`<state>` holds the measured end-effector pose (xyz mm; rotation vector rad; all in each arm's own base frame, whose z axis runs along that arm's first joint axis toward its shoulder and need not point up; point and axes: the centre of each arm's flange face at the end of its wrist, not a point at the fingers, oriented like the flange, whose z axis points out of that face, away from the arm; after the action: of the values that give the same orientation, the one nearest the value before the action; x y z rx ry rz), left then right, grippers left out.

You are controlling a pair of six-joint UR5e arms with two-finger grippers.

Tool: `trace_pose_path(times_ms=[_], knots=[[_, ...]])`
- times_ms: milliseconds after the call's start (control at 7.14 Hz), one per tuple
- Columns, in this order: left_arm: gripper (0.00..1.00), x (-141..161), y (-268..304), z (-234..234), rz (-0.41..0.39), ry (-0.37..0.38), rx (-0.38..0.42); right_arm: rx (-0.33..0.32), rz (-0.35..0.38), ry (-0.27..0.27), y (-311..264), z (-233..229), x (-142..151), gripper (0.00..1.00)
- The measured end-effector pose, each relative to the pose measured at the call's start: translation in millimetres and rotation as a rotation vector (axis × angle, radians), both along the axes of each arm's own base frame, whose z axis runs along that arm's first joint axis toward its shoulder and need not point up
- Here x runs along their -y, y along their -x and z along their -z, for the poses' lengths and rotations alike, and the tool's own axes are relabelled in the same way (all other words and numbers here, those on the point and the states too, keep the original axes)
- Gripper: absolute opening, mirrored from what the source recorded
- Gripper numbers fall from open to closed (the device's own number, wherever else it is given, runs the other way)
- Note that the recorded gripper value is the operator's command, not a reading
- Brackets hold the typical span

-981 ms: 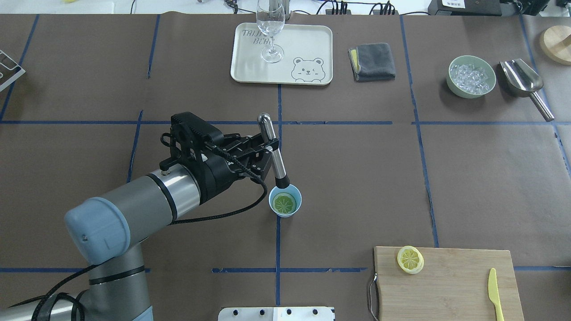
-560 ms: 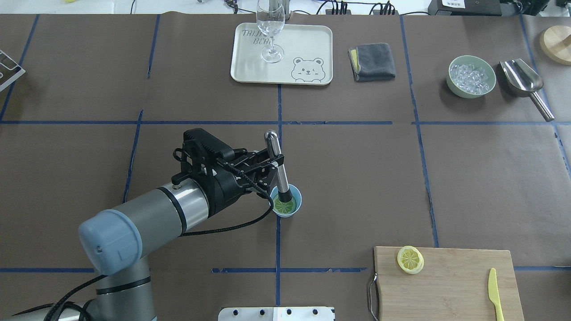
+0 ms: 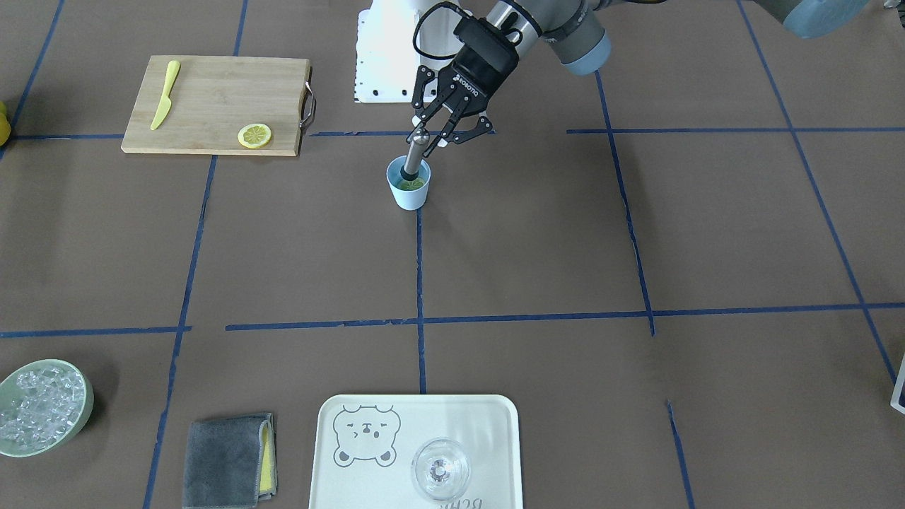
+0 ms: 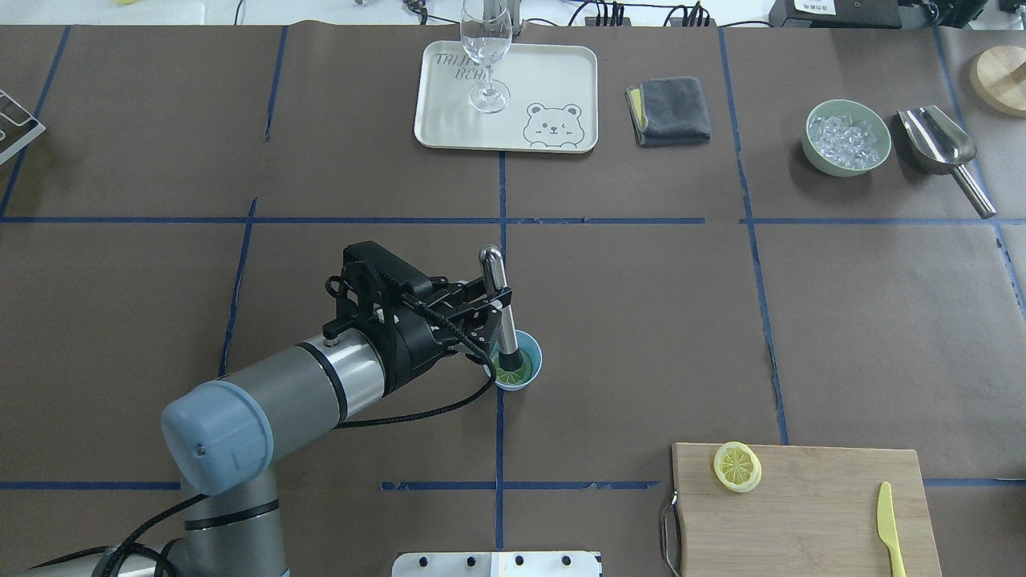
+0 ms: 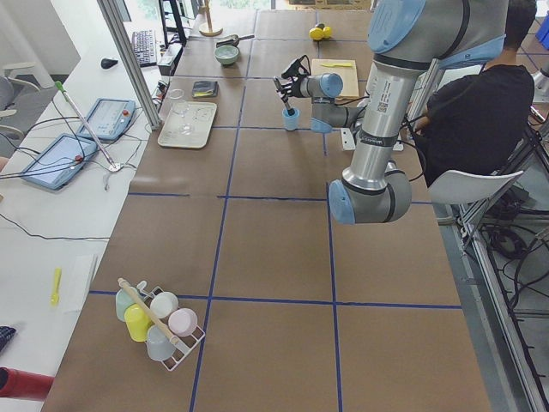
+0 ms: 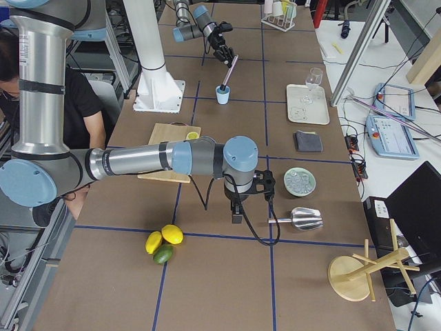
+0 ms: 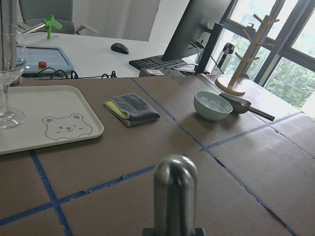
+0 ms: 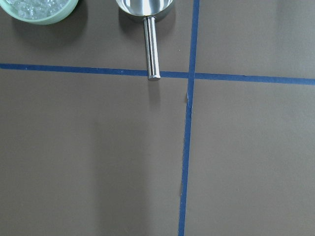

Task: Squeeze lemon into cup
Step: 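Press the muddler down into the blue cup to crush the lemon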

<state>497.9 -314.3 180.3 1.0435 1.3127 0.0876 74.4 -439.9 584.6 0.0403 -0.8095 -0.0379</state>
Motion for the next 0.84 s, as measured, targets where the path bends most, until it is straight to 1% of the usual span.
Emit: trace_pose_path(times_ms=[420,841], knots=[[0.0,-9,-19,-8,-0.024,0.008,0.021,0.004,-0.008,-0.004,-3,2,1,1.0],[0.0,-10,-26,-13,-0.03,0.01,0.031,0.008,-0.012,-0.009,-5,4,1,1.0]])
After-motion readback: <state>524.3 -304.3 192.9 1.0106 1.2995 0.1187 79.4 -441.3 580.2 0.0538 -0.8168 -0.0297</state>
